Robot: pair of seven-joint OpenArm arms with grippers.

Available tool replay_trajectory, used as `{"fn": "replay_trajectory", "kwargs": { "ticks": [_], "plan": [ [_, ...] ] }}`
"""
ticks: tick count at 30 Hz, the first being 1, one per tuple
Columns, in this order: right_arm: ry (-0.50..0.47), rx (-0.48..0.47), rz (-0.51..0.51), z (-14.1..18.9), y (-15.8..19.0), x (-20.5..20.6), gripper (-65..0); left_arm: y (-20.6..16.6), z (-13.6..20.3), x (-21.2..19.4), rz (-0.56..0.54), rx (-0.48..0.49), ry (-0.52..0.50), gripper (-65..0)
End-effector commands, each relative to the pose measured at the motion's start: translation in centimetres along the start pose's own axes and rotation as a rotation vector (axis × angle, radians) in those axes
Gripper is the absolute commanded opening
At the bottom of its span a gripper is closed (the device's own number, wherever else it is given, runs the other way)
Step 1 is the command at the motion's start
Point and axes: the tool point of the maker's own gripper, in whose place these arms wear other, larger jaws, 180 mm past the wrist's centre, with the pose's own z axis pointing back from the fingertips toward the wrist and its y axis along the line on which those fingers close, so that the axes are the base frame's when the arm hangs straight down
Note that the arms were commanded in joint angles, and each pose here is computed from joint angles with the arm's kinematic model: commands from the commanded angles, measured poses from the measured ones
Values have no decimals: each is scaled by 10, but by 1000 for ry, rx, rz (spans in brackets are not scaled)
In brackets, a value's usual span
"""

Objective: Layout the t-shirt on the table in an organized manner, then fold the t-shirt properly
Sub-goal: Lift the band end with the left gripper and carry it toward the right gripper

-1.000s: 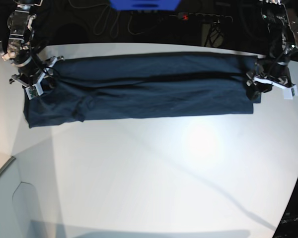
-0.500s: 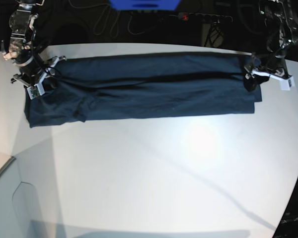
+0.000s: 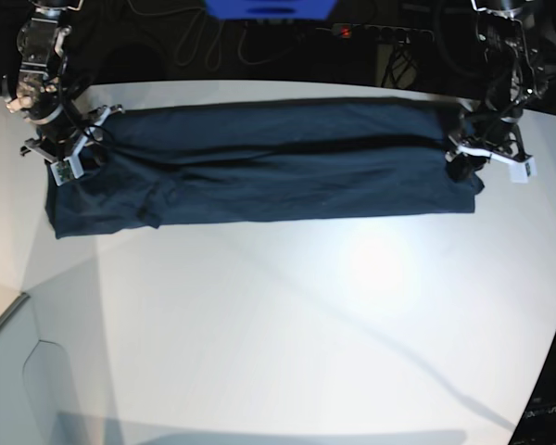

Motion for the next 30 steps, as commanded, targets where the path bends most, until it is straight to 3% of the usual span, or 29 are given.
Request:
{"fn": "replay_trajectory", "kwargs": {
  "ticks": [1,3,4,8,19,23,30],
  "plan": [
    [58,6,25,2,1,-12,-406,5,2,-14,-14,18,66,-513],
    [56,5,26,1,0,-10,-406,5,2,-14,-14,18,65,-627],
    [56,5,26,1,0,-10,-406,5,2,-13,-13,19,64,-650],
    [56,5,26,1,0,-10,-406,-5,4,4,-42,-3,23,-650],
    [49,2,25,-1,-1,-6,-406,-109,42,73,-179,-191,-228,-650],
    [48,5,21,-1,1,-6,-406,-142,39,59,-168,-258,-219,-650],
    [6,4,16,-1,11,9,-406,-215,23,-6,-261,-389,-86,-650]
  ]
}}
